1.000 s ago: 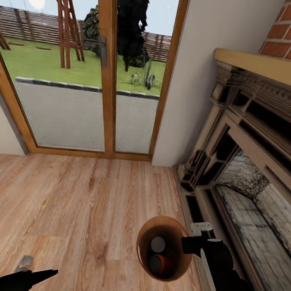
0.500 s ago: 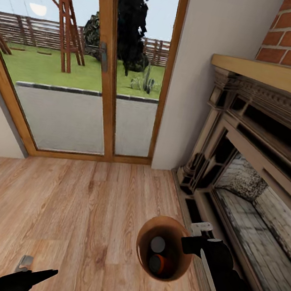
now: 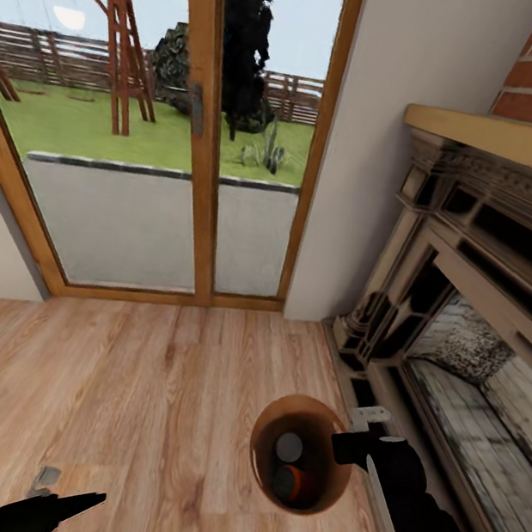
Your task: Put the three can of soda from the living room inside the tash can in the kitchen.
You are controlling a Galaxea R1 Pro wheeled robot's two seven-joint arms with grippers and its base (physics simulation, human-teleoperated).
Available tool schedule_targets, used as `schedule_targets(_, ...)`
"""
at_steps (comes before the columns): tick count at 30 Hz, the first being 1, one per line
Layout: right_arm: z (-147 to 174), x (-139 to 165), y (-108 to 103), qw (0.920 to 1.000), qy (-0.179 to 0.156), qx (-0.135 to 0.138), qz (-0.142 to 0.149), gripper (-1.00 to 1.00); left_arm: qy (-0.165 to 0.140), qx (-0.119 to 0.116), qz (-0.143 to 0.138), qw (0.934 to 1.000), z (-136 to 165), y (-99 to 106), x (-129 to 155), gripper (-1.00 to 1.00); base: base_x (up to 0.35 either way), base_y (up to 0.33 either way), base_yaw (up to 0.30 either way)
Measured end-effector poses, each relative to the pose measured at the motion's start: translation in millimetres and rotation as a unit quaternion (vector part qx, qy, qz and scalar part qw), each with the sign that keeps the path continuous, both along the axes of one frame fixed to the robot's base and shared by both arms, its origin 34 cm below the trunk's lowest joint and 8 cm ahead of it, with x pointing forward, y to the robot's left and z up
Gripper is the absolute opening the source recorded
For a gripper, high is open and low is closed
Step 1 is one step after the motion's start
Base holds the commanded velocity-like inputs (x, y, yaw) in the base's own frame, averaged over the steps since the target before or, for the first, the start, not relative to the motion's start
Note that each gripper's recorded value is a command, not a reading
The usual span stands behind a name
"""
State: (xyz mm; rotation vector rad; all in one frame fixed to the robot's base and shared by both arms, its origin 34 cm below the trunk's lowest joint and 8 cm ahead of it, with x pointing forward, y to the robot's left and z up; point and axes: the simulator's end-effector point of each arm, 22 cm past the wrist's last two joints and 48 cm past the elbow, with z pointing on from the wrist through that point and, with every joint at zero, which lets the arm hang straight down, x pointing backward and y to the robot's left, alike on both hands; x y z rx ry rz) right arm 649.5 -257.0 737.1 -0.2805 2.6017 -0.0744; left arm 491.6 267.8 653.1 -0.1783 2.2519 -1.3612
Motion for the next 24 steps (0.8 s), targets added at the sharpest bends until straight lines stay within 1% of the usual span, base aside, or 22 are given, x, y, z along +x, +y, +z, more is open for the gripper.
schedule_targets(4,0.1,0.1,0.4,1.0000,0.000,0.001,0.000,-1.00,0.000,0.000,0.000,1.0000,0.0,0.0,0.0,1.00,0.239,0.241,0.051)
schedule_targets(7,0.1,0.2,-1.0,1.0000,0.000,-0.002,0.000,-1.00,0.000,0.000,0.000,1.0000,0.0,-0.1,-0.1,1.00,0.217,0.231,0.199)
schedule_targets(13,0.0,-0.1,1.3,1.0000,0.000,0.003,0.000,-1.00,0.000,0.000,0.000,1.0000,0.0,0.0,0.0,1.00,0.159,0.183,0.243)
schedule_targets(18,0.1,0.0,1.2,1.0000,0.000,0.003,0.000,-1.00,0.000,0.000,0.000,1.0000,0.0,0.0,0.0,1.00,0.109,0.046,0.265)
schedule_targets(24,-0.1,-0.1,0.0,1.0000,0.000,0.000,0.000,-1.00,0.000,0.000,-0.001,1.0000,-0.1,-0.2,-0.2,1.00,0.031,0.004,0.269)
